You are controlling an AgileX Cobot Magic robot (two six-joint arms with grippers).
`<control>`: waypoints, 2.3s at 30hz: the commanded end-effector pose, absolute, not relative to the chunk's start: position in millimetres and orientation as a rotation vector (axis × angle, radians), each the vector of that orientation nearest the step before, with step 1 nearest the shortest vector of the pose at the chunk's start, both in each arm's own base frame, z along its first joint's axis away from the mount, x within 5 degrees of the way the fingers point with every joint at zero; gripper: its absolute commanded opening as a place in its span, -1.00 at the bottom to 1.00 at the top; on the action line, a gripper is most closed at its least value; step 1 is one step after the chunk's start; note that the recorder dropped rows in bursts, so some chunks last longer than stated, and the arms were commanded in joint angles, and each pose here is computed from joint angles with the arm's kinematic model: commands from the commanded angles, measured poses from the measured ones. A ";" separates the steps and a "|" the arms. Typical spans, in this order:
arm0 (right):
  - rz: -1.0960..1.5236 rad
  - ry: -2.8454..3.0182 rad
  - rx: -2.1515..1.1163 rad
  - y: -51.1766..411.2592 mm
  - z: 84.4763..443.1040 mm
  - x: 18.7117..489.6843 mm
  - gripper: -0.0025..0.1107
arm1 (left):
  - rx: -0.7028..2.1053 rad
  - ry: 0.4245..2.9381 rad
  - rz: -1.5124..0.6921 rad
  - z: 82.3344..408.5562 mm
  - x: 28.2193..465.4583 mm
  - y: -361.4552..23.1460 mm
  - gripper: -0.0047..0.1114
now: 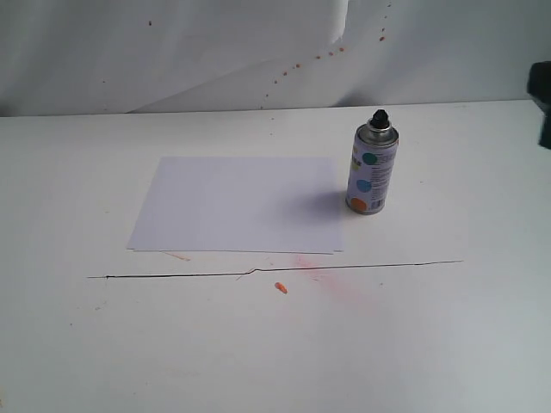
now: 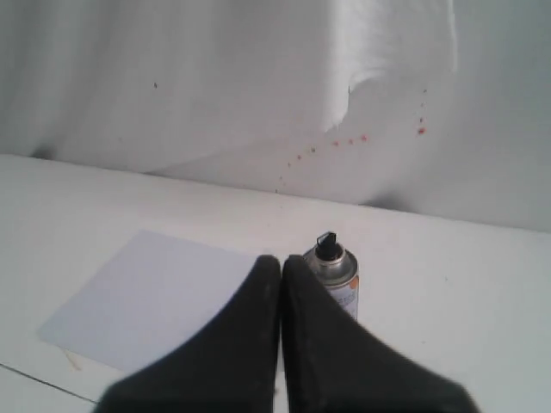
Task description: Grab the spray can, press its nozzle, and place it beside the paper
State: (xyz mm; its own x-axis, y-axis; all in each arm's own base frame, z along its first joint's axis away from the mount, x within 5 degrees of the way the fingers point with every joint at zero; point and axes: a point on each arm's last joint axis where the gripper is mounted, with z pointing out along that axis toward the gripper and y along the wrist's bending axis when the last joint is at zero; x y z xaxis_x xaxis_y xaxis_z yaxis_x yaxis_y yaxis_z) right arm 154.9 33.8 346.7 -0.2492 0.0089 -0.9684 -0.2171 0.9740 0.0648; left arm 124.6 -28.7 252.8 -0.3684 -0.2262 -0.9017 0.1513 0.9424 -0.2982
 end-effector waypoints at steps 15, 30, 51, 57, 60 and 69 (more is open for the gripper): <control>0.055 1.820 0.002 3.4 262.3 87.1 -0.96 | -0.071 1.901 -0.407 253.0 123.4 -28.3 -0.92; 0.134 1.781 -0.123 10.6 198.5 58.0 -0.96 | -0.071 1.901 -0.407 253.0 123.4 -28.3 -0.92; 0.106 1.803 -0.186 11.3 183.6 52.7 -0.96 | -0.071 1.901 -0.407 253.0 123.4 -28.3 -0.92; 0.058 1.815 -0.228 10.2 182.0 52.5 -0.96 | -0.071 1.901 -0.407 253.0 123.4 -28.3 -0.92; 0.046 1.815 -0.235 9.9 182.0 52.6 -0.96 | -0.071 1.901 -0.407 253.0 123.4 -28.3 -0.92; 0.046 1.811 -0.234 9.9 182.3 52.6 -0.96 | -0.071 1.901 -0.407 253.0 123.4 -28.3 -0.92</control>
State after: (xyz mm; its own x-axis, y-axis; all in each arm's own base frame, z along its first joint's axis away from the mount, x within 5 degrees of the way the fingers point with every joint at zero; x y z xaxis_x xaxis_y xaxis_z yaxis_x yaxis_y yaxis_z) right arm 52.9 10.1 183.0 -0.2381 -0.1163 -0.9643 -0.1802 0.9809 -0.0738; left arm 124.6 -28.7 252.8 -0.3684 -0.2262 -0.9017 0.1513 0.9424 -0.2982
